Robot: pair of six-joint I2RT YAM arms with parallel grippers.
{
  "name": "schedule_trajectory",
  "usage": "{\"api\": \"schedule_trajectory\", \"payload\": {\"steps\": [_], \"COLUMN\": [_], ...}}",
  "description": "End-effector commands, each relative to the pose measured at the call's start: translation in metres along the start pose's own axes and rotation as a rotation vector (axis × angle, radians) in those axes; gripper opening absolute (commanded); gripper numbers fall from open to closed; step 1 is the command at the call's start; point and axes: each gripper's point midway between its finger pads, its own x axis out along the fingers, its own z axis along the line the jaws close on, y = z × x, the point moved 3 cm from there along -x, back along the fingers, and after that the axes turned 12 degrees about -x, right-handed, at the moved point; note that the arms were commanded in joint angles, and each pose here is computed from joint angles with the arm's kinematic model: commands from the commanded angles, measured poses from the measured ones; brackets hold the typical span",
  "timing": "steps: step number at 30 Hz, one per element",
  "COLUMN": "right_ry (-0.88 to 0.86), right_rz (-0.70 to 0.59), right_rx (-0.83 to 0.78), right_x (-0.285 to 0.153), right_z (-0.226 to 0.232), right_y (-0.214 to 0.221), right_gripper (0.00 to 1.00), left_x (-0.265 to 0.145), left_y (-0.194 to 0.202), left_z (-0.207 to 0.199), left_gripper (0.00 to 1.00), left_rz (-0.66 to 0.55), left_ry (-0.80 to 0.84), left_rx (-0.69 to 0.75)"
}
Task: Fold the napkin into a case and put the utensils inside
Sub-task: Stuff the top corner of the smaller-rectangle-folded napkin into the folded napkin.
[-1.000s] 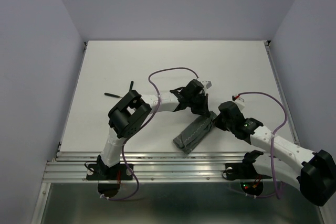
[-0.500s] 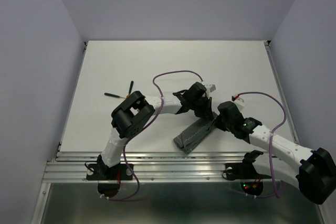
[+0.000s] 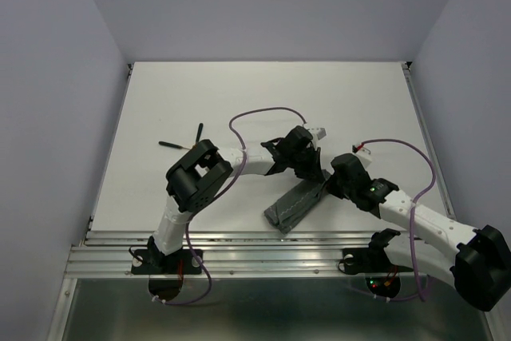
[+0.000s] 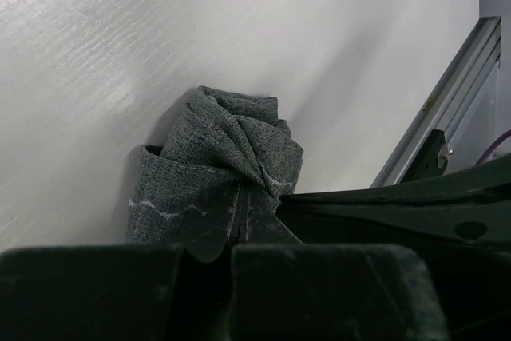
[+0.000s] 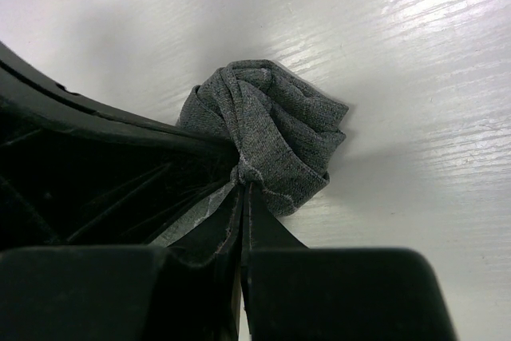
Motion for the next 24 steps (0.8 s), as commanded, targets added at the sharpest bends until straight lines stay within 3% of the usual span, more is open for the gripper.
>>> {"api": "schedule_trajectory", "payload": {"steps": [1, 8, 24], "right_ry": [-0.034, -0.035, -0.035], "right_rz": [-0.07, -0.067, -0.066], "right_rx": [0.022, 0.021, 0.024], "right_x": [-0.006, -0.006, -0.006], "right_z": [0.012, 0.013, 0.013], "right_y": [-0.019, -0.018, -0.019], "right_gripper": [0.01, 0.01, 0.01], "left_x": [-0.028, -0.038, -0.014], "left_y": [-0.019, -0.022, 0.008], "left_z": [-0.034, -0.034, -0.027], "left_gripper": [0.0, 0.0, 0.0], "left_rz": [-0.115, -0.148, 0.021], "left_ry": [0.046, 0.042, 0.14], "left_rx": [0.047, 0.047, 0.027]}}
